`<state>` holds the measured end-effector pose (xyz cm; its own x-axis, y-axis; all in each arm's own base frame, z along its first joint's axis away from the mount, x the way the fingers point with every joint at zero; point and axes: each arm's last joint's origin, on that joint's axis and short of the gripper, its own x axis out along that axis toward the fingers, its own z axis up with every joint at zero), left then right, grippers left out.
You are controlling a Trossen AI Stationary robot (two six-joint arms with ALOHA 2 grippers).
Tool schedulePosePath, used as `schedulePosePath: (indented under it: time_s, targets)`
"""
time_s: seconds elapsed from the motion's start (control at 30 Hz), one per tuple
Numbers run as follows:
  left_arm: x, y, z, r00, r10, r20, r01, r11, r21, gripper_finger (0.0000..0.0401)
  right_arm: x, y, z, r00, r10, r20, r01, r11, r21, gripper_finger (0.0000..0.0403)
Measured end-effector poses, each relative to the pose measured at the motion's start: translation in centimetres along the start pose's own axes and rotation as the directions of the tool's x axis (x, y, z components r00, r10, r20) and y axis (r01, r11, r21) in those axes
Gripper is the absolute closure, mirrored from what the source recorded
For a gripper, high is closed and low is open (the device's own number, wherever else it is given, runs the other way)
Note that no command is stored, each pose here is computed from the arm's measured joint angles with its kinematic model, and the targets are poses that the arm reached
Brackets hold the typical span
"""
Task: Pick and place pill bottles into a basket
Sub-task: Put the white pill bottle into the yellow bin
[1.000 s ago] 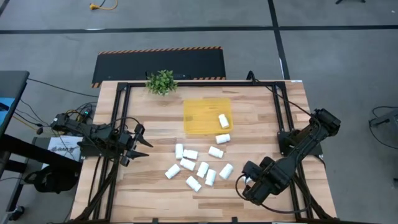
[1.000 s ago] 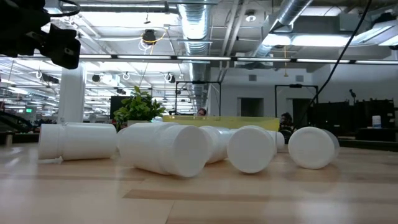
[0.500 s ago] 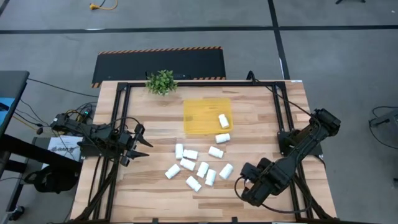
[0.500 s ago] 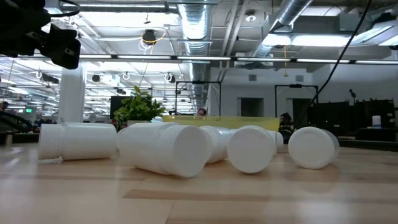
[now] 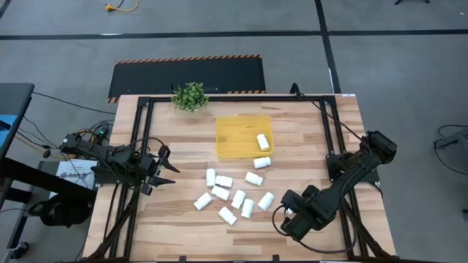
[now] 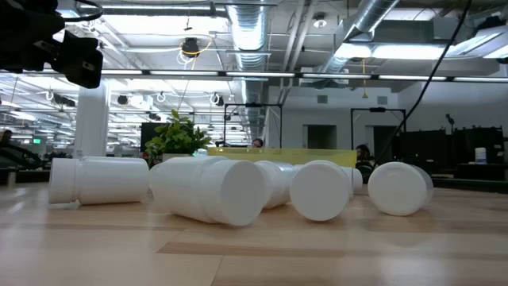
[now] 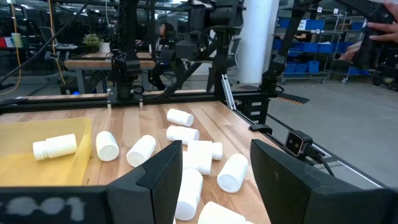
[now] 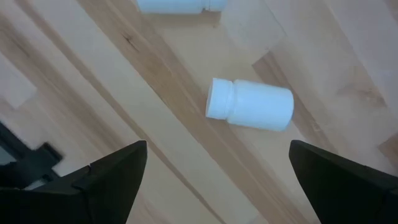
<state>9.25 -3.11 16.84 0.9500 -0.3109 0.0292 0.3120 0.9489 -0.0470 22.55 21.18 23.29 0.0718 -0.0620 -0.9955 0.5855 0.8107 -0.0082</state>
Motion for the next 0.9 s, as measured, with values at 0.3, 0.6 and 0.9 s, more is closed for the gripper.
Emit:
schedulePosePath:
  time_s: [0.3, 0.6, 0.9]
  targets:
    - [0.0, 0.0, 0.0, 1.000, 0.000, 0.000, 0.000, 1.000, 0.000, 0.0224, 1.9, 0.9, -0.1, 0.999, -0.045, -0.027, 0.045, 0.999, -0.007, 0.0015]
    - [0.0, 0.0, 0.0, 1.000, 0.000, 0.000, 0.000, 1.000, 0.000, 0.0224, 2.1, 1.0, -0.2, 0.997, -0.065, 0.051, 0.065, 0.998, 0.008, 0.0018]
    - [0.0, 0.0, 0.0, 1.000, 0.000, 0.000, 0.000, 1.000, 0.000, 0.0224, 2.0, 1.8, -0.3, 0.998, 0.010, 0.065, -0.010, 1.000, 0.009, 0.0011]
